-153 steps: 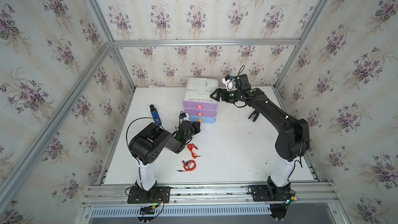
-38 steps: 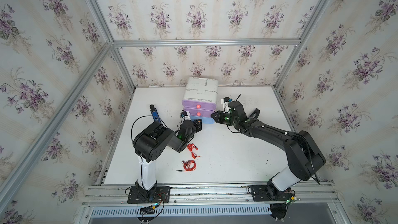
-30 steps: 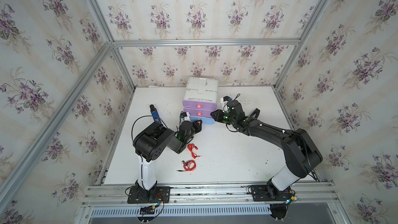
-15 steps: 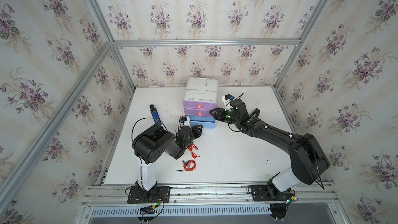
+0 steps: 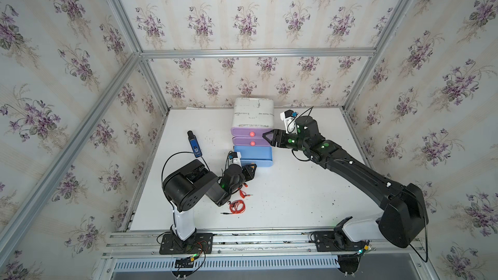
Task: Place the wired earphones into the drawer by color
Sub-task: Open the drawer in the storage box.
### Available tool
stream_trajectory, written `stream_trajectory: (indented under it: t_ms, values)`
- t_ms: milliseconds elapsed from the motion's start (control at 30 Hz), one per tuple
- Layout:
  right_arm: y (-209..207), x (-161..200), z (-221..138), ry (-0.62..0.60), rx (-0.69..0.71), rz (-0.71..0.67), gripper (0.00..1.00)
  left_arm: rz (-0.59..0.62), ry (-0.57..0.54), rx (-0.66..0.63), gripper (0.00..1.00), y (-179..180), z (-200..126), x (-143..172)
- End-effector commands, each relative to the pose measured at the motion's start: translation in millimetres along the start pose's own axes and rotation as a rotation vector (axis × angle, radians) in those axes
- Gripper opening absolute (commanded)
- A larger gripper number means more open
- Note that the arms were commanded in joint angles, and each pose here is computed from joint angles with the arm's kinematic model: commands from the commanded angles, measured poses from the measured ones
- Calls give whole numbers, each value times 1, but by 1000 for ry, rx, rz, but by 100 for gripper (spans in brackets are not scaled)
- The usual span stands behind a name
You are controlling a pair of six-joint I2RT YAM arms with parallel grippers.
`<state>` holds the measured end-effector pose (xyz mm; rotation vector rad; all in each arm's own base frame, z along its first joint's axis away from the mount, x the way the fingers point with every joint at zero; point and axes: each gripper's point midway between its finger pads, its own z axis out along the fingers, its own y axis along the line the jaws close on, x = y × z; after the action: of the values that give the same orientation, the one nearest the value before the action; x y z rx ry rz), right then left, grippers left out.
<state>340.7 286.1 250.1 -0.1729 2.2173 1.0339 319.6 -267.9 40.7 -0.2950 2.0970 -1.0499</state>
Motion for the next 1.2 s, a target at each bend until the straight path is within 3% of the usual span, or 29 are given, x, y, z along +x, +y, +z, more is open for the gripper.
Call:
stream_trajectory:
  t_ms: [0, 200, 400, 1167]
  values:
    - [-8, -6, -1, 8, 55, -3, 78, 19, 26, -12, 16, 3, -6, 7]
    - [-26, -42, 8, -3, 145, -1, 85, 34, 43, -22, 16, 1, -17, 11]
    - [-36, -63, 16, -11, 154, 19, 86, 54, 57, -22, 16, -6, -21, 18]
    - [-46, -63, 31, 24, 159, 22, 89, 83, 100, -33, 16, -12, -26, 32]
